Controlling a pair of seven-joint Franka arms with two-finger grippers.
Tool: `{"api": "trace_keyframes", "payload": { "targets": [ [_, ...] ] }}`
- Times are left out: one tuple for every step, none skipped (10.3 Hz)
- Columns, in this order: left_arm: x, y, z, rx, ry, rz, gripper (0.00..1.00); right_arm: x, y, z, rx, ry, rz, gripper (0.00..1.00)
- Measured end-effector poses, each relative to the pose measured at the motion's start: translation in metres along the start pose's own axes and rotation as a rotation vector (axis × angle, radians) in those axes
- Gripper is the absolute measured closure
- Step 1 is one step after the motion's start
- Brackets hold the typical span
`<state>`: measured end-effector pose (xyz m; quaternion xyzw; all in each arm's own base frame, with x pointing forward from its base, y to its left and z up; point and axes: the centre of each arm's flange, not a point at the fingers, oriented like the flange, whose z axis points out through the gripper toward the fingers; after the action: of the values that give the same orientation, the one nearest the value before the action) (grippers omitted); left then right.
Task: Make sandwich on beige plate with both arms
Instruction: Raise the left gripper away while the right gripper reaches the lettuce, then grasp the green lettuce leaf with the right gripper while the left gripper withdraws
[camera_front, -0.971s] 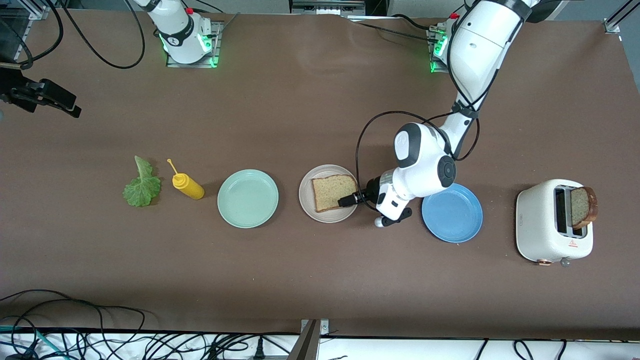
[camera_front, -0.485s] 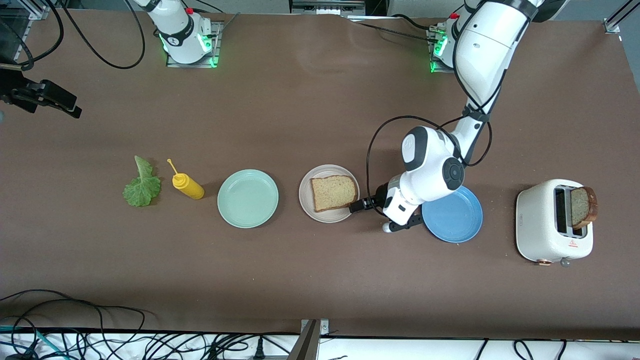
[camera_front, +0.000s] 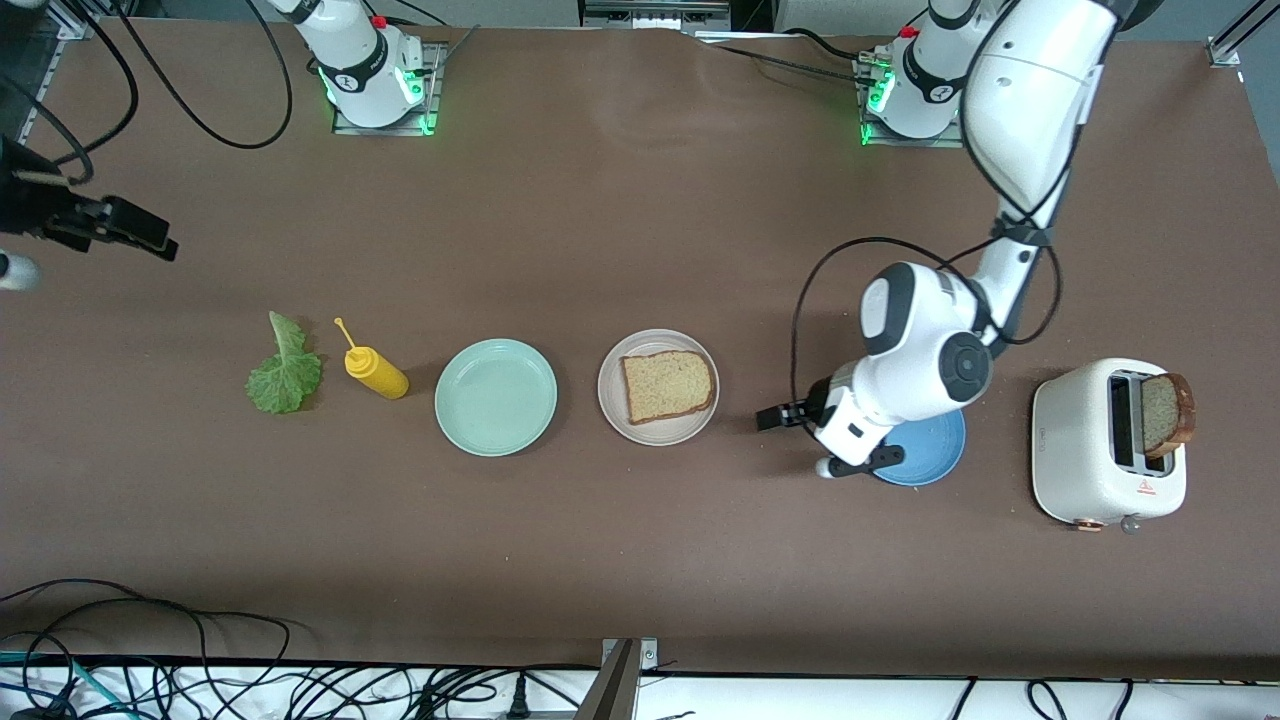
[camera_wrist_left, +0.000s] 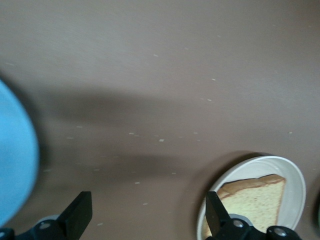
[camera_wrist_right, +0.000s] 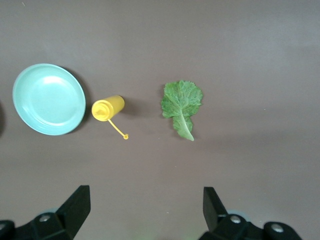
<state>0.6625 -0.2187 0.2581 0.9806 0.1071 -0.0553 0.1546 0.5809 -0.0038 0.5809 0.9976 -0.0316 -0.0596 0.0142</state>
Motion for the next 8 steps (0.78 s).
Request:
{"api": "trace_keyframes", "payload": {
  "targets": [
    [0.003,-0.01,-0.013,0.036,-0.005,0.01,0.0,0.014,0.003,0.032,-0.027,-0.064,-0.003,0.0],
    [0.004,-0.019,-0.027,0.079,-0.01,0.026,0.0,0.03,0.008,0.071,-0.042,-0.131,-0.003,0.0],
    [0.005,-0.027,-0.042,0.126,-0.012,0.043,0.0,0.046,0.013,0.106,-0.046,-0.173,-0.007,0.0],
    [0.003,-0.034,-0.057,0.169,-0.015,0.059,0.0,0.059,0.016,0.135,-0.047,-0.188,-0.01,0.0],
    [0.002,-0.039,-0.073,0.197,-0.019,0.063,0.0,0.067,0.019,0.162,-0.045,-0.182,-0.018,0.0],
    [0.0,-0.045,-0.085,0.216,-0.028,0.059,0.0,0.07,0.026,0.19,-0.043,-0.163,-0.037,0.0],
    [0.001,-0.056,-0.096,0.246,-0.032,0.054,0.0,0.068,0.037,0.217,-0.041,-0.142,-0.054,0.0],
    [0.004,-0.068,-0.107,0.269,-0.026,0.046,0.0,0.064,0.047,0.244,-0.039,-0.132,-0.062,0.0]
  ]
}}
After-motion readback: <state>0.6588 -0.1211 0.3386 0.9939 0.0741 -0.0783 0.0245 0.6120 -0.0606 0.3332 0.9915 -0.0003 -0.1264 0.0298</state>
